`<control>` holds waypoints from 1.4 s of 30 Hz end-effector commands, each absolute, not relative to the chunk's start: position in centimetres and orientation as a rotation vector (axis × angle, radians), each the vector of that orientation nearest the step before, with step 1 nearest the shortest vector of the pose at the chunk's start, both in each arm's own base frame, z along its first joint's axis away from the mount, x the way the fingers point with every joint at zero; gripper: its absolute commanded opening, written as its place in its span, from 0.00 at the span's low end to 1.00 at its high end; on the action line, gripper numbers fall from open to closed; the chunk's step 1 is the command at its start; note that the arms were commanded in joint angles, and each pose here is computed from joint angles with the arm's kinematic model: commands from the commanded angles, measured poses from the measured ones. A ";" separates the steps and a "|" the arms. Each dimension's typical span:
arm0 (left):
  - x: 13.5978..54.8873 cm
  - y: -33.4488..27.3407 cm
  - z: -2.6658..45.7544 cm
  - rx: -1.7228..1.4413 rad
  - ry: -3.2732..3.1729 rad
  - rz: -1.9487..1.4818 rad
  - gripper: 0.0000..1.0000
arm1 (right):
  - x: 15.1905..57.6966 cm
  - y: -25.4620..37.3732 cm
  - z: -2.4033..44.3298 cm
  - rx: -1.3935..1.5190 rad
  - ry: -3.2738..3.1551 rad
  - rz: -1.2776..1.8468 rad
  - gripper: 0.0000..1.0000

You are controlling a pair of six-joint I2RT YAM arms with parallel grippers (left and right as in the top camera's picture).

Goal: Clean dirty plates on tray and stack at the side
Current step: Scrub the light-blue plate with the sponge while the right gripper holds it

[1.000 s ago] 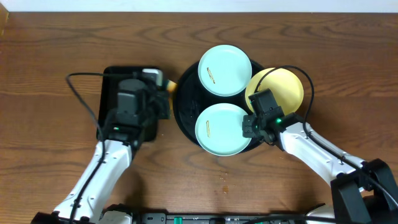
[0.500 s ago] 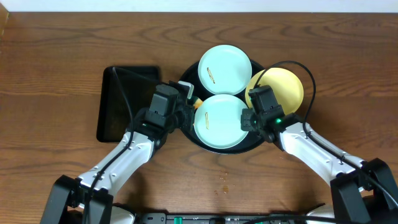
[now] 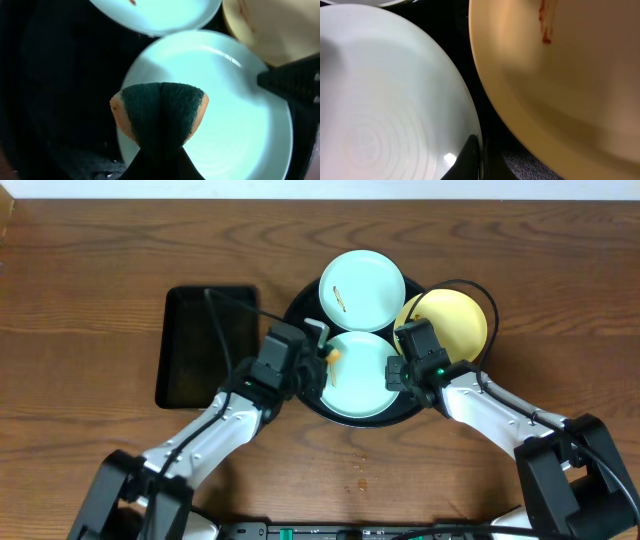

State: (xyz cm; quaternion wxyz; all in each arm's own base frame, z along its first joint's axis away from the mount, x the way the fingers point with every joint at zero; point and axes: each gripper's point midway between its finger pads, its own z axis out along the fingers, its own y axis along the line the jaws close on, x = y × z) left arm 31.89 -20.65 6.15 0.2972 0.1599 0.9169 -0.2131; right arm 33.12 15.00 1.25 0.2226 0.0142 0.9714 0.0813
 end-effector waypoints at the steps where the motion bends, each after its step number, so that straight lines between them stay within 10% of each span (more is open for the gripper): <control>1: 32.1 -21.7 5.3 0.441 2.448 -0.588 0.07 | 33.0 14.9 0.9 0.048 2.684 0.201 0.01; 42: 30.8 -28.5 4.5 0.448 2.389 -1.203 0.07 | 33.0 15.0 0.9 0.046 2.686 0.210 0.01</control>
